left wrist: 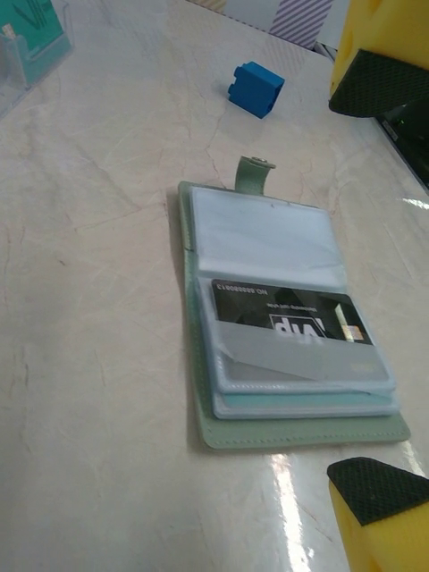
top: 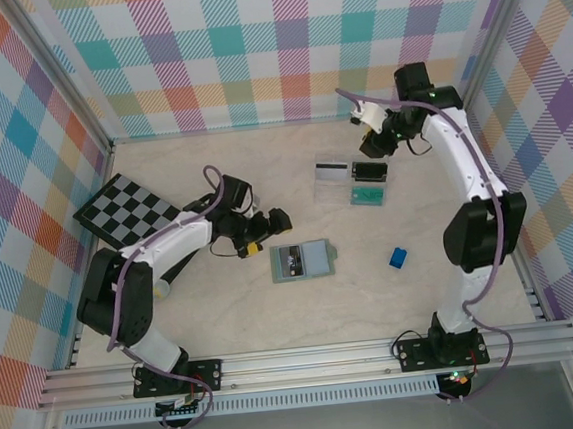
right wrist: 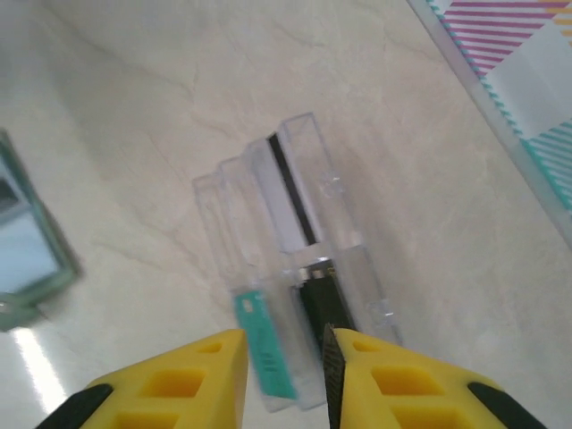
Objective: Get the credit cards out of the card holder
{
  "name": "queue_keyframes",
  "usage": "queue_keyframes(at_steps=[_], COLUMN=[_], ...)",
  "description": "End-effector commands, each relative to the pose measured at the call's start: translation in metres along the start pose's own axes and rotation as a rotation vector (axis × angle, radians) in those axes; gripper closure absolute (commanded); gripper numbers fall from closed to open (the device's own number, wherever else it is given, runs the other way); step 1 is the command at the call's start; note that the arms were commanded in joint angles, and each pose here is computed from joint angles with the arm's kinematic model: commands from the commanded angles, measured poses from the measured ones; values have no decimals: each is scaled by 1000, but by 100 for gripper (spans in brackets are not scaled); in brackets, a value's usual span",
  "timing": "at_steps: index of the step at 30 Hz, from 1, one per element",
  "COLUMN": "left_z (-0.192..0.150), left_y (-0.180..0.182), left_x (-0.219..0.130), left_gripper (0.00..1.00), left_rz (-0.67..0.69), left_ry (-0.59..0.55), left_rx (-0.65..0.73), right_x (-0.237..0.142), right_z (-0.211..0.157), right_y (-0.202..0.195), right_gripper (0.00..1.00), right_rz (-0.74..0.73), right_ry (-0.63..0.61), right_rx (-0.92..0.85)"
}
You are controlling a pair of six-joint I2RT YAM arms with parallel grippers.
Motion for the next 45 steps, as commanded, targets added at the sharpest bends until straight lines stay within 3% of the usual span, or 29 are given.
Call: queue_keyframes(at_steps=[1,6,13,15,17,21,28,31,39,45], left_z=[-3,-13,-27,-30,-33,-35,-32,-29,-20,-15], left_y=[4,6,13,16,19,23,25,23,14,13], left_x=[-12,-18,-19,-17,-14,-8,-1,3,15,30], left_gripper=[0,0,0,0,0,0,4,13,53,67], left_rz=[-11,-4,16,19,17,31,79,99,53,33], left_ry=[-41,-45,-43,-38,-29,-15,-4,6,10,48], left_rx=[-16,-3,18,10,-6,-34,-31,-21,-51,-76], right_x=[-9,-19,-2,11,26,56,118,142,180,191], right_z=[22,37,32,23,16,8,6,16,13,7], right_y=[32,77,140,155,169,193,217,221,216,214], right_gripper=[66,65,61,62,61,49,47,49,59,62], right_rz=[-43,-11,88,115,163,240,394,416,341,305], right_ry=[-54,-96,-94,-39,-5,18,131,174,287,335], right_rx=[262,621,872,958,998,1045,1110,1108,1117,1104])
Point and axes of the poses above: each hand's point on the last joint's axis, 136 mm out from that joint toward the fingers, its own x axis out along the fingers, its own y axis along the line the jaws close on, z = x × y, the point moved 9 cm from there along -x, back along the fingers, and after that the axes turned 13 degrees about -x, right-handed, at the moved point
